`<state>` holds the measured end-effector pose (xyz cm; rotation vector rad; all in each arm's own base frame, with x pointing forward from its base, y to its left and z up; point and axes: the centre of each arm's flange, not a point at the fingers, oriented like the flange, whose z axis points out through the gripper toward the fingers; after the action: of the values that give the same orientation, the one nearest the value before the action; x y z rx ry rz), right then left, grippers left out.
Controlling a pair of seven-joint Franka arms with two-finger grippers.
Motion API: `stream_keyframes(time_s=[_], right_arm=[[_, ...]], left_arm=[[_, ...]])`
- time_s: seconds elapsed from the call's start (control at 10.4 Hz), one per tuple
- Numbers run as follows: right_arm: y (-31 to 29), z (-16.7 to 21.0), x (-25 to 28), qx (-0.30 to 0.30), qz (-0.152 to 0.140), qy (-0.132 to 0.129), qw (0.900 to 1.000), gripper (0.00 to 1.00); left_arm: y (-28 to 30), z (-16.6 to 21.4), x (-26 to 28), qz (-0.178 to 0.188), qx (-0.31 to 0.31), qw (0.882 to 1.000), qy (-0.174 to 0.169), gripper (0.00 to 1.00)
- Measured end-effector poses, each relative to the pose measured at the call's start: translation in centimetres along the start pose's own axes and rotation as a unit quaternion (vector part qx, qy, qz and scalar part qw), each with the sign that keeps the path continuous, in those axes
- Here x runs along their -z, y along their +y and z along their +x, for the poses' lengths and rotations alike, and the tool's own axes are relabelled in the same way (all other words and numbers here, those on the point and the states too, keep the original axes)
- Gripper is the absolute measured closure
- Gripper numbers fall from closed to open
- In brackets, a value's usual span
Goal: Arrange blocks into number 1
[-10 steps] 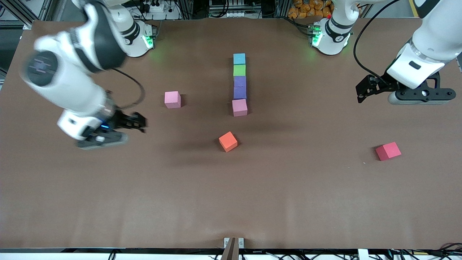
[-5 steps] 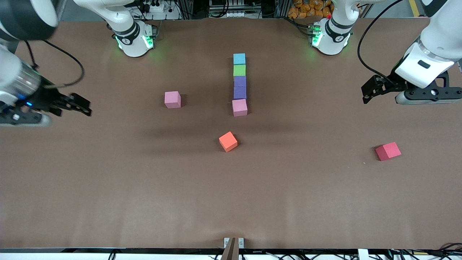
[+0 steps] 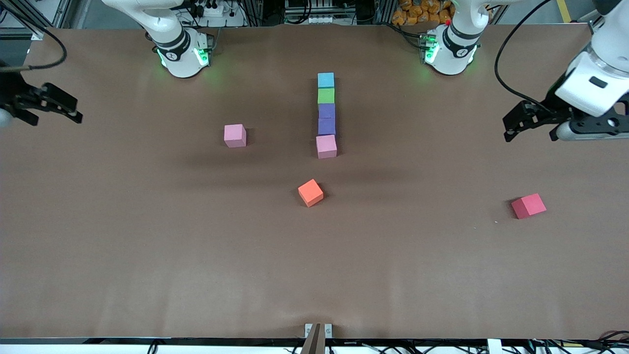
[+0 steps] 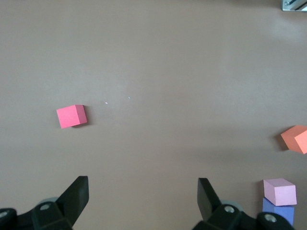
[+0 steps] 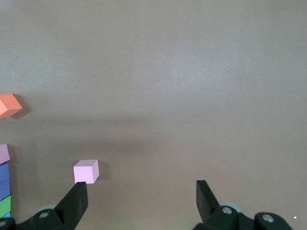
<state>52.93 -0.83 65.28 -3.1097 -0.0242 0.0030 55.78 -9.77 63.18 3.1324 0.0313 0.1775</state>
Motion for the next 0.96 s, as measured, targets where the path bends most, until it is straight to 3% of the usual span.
stream_keyframes(time_s=[0.96], right_arm=[[1.1,-0.5,-0.1,-0.008,-0.001,-0.013,1.0,0.0]], left_arm=[[-1.5,0.3,0.3,0.005,-0.002,1.0,-0.018,0.0]])
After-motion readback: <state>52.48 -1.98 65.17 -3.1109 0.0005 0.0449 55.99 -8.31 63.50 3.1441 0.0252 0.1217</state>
